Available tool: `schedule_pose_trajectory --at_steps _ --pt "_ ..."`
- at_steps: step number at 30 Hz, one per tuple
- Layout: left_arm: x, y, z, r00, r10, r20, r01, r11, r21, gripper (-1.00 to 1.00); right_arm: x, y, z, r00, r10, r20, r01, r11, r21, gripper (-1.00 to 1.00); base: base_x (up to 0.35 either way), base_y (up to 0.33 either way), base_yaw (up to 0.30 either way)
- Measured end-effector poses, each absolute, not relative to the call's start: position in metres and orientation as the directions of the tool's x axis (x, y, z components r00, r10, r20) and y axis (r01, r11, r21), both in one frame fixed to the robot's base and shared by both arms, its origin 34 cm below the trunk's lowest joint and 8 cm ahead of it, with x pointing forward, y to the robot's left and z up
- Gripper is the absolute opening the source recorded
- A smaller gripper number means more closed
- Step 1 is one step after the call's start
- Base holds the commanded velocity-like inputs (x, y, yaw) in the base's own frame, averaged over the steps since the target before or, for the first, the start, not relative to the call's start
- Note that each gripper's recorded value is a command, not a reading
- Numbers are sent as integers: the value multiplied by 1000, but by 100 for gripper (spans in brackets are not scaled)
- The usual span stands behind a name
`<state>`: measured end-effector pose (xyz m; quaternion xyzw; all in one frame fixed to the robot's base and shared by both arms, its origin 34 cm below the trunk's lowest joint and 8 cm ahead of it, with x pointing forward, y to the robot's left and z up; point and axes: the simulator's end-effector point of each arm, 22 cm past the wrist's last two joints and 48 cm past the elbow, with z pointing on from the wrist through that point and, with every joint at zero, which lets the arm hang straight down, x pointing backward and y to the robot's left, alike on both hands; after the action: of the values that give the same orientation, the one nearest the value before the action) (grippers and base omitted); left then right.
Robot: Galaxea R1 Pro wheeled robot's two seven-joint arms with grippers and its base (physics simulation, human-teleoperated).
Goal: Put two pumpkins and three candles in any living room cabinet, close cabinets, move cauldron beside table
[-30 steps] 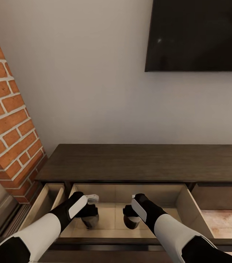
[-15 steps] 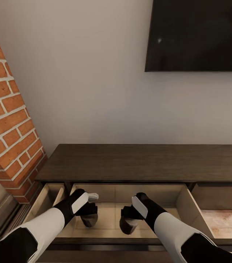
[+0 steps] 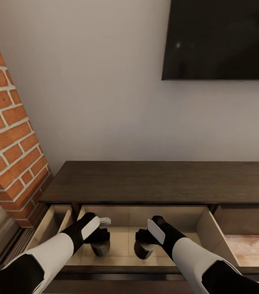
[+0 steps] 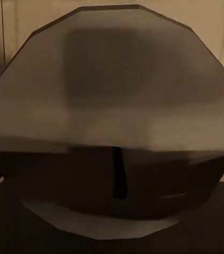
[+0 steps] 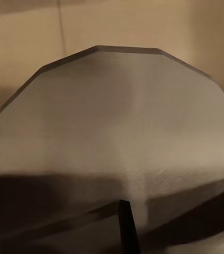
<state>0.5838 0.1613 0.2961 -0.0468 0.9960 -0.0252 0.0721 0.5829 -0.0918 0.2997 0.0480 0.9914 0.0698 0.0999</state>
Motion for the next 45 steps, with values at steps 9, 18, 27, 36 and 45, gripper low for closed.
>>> schedule_pose_trajectory --at_steps 9,18,27,36,45 --pt "576 155 282 -990 -94 -104 -87 994 -66 -100 588 -92 292 -977 110 -183 83 985 148 -100 0 0 0" --pt "569 144 273 -987 -151 -55 -143 982 -123 -100 584 -91 282 -980 111 -164 87 985 149 -100 0 0 0" --pt "570 140 267 -988 -147 -50 -140 981 -133 -100 580 -90 271 -983 112 -144 90 985 149 -100 0 0 0" --pt "570 146 265 -989 -135 -60 -129 986 -106 -100 580 -91 271 -983 113 -144 92 985 146 -100 0 0 0" --pt "562 162 263 -990 -125 -63 -128 991 39 -100 586 -106 268 -975 107 -195 94 993 75 -100 0 0 0"
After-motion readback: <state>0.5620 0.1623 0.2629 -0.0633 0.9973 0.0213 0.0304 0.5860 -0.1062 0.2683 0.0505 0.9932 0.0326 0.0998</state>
